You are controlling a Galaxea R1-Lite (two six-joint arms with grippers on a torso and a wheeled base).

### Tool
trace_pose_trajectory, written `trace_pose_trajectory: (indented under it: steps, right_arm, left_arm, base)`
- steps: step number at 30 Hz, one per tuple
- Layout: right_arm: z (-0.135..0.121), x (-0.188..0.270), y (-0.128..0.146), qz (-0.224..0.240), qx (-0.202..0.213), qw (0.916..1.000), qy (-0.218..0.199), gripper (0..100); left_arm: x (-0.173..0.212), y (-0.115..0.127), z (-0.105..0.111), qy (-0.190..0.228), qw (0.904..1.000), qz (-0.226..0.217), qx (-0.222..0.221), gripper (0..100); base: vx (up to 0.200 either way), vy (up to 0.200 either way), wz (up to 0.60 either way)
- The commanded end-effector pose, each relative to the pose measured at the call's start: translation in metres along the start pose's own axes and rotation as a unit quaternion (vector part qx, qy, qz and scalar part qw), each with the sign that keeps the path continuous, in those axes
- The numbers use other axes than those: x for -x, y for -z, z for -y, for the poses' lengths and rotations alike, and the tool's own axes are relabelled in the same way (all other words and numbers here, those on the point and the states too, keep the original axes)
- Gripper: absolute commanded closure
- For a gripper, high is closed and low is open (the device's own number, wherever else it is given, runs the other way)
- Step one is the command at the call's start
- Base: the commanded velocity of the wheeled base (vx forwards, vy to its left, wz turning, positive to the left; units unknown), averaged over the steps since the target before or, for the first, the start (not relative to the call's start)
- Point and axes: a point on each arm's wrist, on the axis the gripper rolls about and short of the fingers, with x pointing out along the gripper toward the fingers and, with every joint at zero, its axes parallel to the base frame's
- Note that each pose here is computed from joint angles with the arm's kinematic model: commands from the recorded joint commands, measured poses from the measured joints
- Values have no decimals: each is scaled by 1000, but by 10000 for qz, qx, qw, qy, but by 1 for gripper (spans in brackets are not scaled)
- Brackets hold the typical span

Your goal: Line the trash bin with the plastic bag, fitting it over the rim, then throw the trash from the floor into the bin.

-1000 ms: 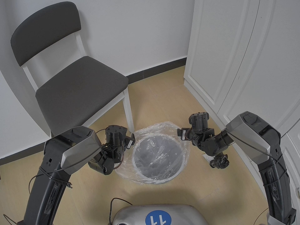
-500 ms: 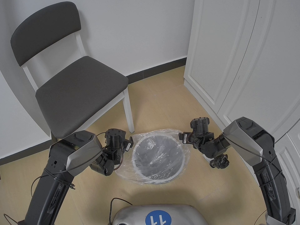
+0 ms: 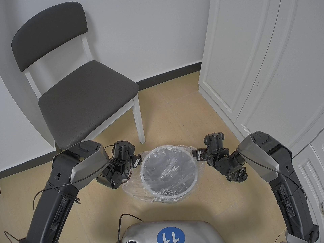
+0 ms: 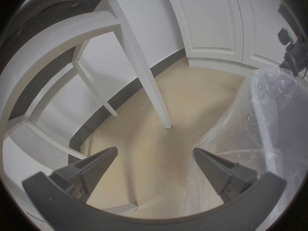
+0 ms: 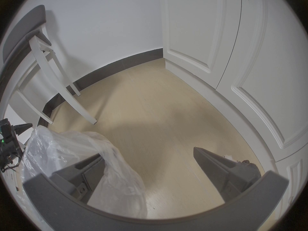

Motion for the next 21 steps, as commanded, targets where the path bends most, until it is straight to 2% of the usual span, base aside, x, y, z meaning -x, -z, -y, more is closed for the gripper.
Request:
trace_pose_trajectory:
  steps: [1, 7, 8, 12, 17, 21]
  right_arm:
    - [0, -3, 7, -56, 24, 10000, 4, 0]
    - [0, 10, -15, 104, -48, 9999, -15, 0]
    - [3, 25, -32, 175, -64, 9998, -20, 0]
    - [6, 57, -58, 265, -54, 9995, -146, 0]
    - [13, 80, -72, 256, 65, 9993, -278, 0]
    - [18, 82, -66, 79, 233, 9994, -248, 0]
  left_arm:
    - [1, -8, -5, -41, 10000, 49, 25, 0]
    - [7, -22, -12, -79, 9998, 166, 107, 0]
    - [14, -31, -16, -75, 9996, 224, 156, 0]
    - [31, -43, -16, 11, 9992, 254, 307, 0]
    - [48, -46, -19, 74, 9993, 196, 324, 0]
    - [51, -43, -21, 71, 9993, 155, 323, 0]
  base:
    - [0, 0, 0]
    - [0, 0, 0]
    - [0, 0, 0]
    - [0, 0, 0]
    - [0, 0, 0]
    - [0, 0, 0]
